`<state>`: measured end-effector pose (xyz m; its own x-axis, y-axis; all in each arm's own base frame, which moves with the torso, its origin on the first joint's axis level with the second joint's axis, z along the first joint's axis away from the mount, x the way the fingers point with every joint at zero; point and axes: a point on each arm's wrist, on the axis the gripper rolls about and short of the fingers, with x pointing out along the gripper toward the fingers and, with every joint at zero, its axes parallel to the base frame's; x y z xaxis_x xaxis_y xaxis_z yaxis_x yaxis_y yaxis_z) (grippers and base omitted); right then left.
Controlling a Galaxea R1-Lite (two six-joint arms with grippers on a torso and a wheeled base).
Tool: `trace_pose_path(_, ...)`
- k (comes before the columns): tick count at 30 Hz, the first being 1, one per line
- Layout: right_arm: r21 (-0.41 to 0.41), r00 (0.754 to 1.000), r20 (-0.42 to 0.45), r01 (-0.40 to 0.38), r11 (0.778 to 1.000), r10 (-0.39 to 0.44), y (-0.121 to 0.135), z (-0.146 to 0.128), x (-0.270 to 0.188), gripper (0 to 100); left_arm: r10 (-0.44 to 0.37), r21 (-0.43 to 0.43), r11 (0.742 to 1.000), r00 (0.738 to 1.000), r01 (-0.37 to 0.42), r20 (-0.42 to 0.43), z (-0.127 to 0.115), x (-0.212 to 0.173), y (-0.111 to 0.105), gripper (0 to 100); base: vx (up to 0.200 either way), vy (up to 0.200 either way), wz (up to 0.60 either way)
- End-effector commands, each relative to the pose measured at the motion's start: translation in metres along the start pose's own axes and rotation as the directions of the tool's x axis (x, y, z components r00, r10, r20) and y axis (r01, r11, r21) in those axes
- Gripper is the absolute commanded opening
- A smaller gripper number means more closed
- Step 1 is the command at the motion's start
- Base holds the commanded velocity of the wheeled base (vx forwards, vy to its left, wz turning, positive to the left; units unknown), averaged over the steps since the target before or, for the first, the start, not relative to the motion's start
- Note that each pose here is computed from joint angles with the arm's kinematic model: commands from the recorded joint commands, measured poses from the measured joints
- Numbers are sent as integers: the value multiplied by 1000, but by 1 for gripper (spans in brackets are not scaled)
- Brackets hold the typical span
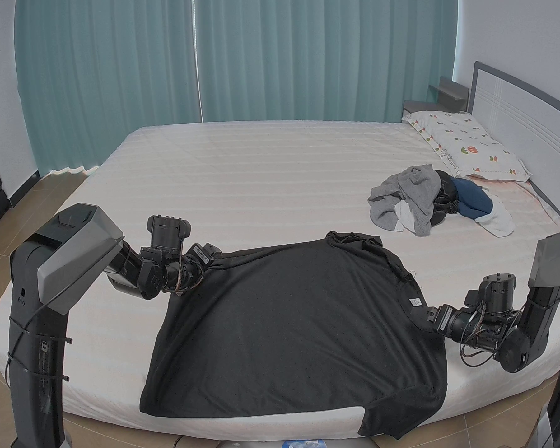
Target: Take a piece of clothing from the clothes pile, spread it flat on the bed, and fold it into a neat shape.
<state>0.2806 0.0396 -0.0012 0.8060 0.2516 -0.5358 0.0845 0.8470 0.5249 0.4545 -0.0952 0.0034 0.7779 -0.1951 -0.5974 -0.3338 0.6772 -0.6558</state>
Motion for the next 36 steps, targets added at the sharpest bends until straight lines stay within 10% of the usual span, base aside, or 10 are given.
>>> trace_pose_path(1,-2,1000,-2,0,1000,0,0,-1,1,100,21,-17,1000,1000,-20,22,12,20,6,100,0,0,0)
trace_pose_path(16,-6,1000,22,9,1000,-9,-1,-2,4,100,-19,-158,985,951,72,310,79,37,22,100,0,0,0)
trace_pose_path(36,-4,1000,31,5,1000,-5,-1,0,5,100,12,-91,996,988,2,155,65,28,40,100,0,0,0)
